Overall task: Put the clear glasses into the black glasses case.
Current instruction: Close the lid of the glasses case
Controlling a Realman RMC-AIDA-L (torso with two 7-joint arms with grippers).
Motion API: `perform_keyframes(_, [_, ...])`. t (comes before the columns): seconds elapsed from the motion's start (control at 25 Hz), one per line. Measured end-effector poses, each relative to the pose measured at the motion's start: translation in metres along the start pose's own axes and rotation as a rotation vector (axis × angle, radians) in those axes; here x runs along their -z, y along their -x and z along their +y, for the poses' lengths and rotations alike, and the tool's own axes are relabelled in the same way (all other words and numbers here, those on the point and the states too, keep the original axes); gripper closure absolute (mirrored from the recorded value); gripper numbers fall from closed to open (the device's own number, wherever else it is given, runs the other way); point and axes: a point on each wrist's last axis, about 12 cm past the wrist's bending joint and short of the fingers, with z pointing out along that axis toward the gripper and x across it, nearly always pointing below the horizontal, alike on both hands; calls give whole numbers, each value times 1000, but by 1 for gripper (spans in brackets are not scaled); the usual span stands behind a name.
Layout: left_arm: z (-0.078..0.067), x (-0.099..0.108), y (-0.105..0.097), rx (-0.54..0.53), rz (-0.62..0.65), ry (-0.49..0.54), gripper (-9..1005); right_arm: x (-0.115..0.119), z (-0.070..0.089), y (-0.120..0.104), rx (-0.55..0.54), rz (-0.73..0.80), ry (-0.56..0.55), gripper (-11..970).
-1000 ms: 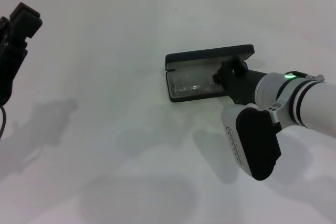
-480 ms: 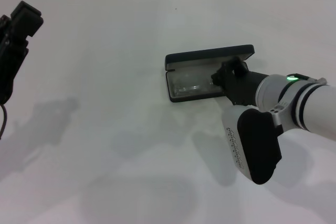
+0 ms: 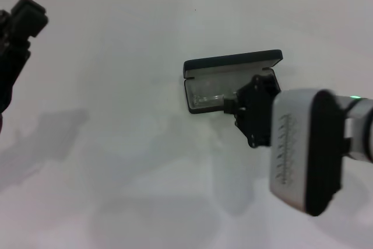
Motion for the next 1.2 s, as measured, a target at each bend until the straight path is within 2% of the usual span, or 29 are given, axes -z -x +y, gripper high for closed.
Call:
perform_keyframes(0.08, [8,-8,5,-4,35,-54,897,15,-3,-1,-103,-31,35,899])
perform_keyframes(0.24, [28,-33,10,17,96,-143,897,54,-13,-22,-322,-80,86,898])
perform_keyframes(0.4, [47,-61,5,45,174,-160,897,89,-18,-52,-486,-130,99,899])
perform_keyframes(0.52, [60,-84,-2,50,243,-156,897,116,-16,-75,-587,-159,120,894])
perform_keyframes(0.68, [76,-117,-18,79,393,-139,897,144,-4,-111,-783,-190,151,872])
perform_keyframes(0.84, [85,-160,-53,50,659,-92,869,158,15,-135,-920,-294,179,851])
perform_keyframes(0.92, [86,-176,-67,13,771,-73,827,164,25,-145,-960,-365,174,766])
perform_keyframes(1.04, [90,-192,-82,-19,880,-45,763,169,37,-158,-1008,-445,141,638])
perform_keyframes(1.2, [92,-199,-94,-54,935,1,768,173,50,-172,-1059,-492,92,591])
